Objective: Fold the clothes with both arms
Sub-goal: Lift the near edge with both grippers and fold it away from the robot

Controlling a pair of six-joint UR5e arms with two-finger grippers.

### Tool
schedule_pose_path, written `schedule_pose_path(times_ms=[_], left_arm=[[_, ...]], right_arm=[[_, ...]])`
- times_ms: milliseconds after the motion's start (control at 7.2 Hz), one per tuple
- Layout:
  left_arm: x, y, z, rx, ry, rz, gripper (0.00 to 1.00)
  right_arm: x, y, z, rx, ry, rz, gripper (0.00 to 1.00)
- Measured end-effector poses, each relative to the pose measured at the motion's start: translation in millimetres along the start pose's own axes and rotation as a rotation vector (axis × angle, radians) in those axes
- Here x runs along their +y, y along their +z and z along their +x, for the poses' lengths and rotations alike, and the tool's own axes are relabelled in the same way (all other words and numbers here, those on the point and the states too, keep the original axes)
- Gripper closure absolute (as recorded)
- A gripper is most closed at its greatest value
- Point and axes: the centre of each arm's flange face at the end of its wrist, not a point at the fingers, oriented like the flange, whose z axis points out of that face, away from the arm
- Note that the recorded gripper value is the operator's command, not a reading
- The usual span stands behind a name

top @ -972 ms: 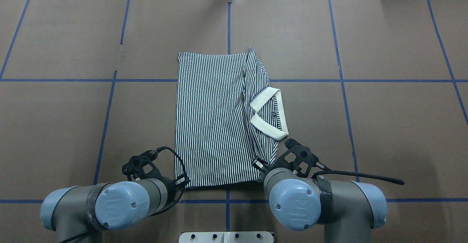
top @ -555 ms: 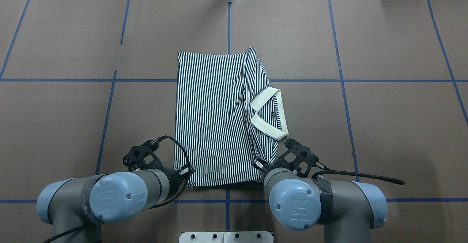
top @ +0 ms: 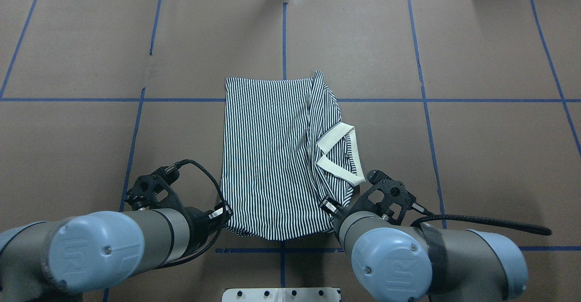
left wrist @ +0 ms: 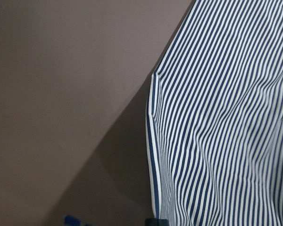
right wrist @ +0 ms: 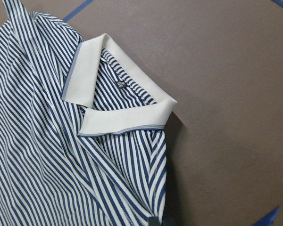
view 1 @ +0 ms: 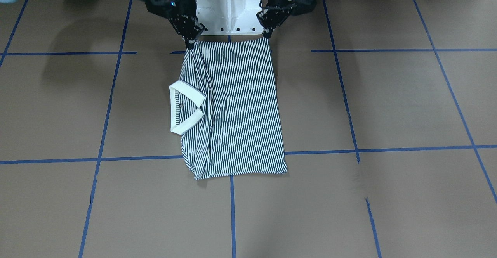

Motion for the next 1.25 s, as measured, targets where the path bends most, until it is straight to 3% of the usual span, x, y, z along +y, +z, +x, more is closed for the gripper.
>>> schedule_pose_path(times_ms=[139, 416, 694, 972, 1110, 1249], left_arm=[[0, -20, 3, 0.001, -0.003, -0.01, 1.0], [-35, -20, 28, 0.013, 0.021, 0.061, 1.0], [-90, 7, 58, 0.008, 0.072, 0.166, 1.0], [-143, 47, 80, 0.01, 0.093, 0.241, 1.0], [-165, 71, 92, 0.005, 0.112, 0.268, 1.0], [-189, 101, 104, -0.012, 0.158, 0.302, 0.74]], right_arm=[[-8, -21, 0, -0.001, -0.001, 0.0, 1.0], [-39, -23, -22, -0.006, -0.043, 0.048, 1.0], [-84, -3, -68, -0.003, -0.04, 0.061, 1.0], [-143, 45, -112, -0.018, 0.008, 0.006, 1.0], [-162, 79, -132, -0.007, 0.017, 0.005, 0.72], [-180, 119, -155, 0.01, 0.012, 0.014, 0.32]])
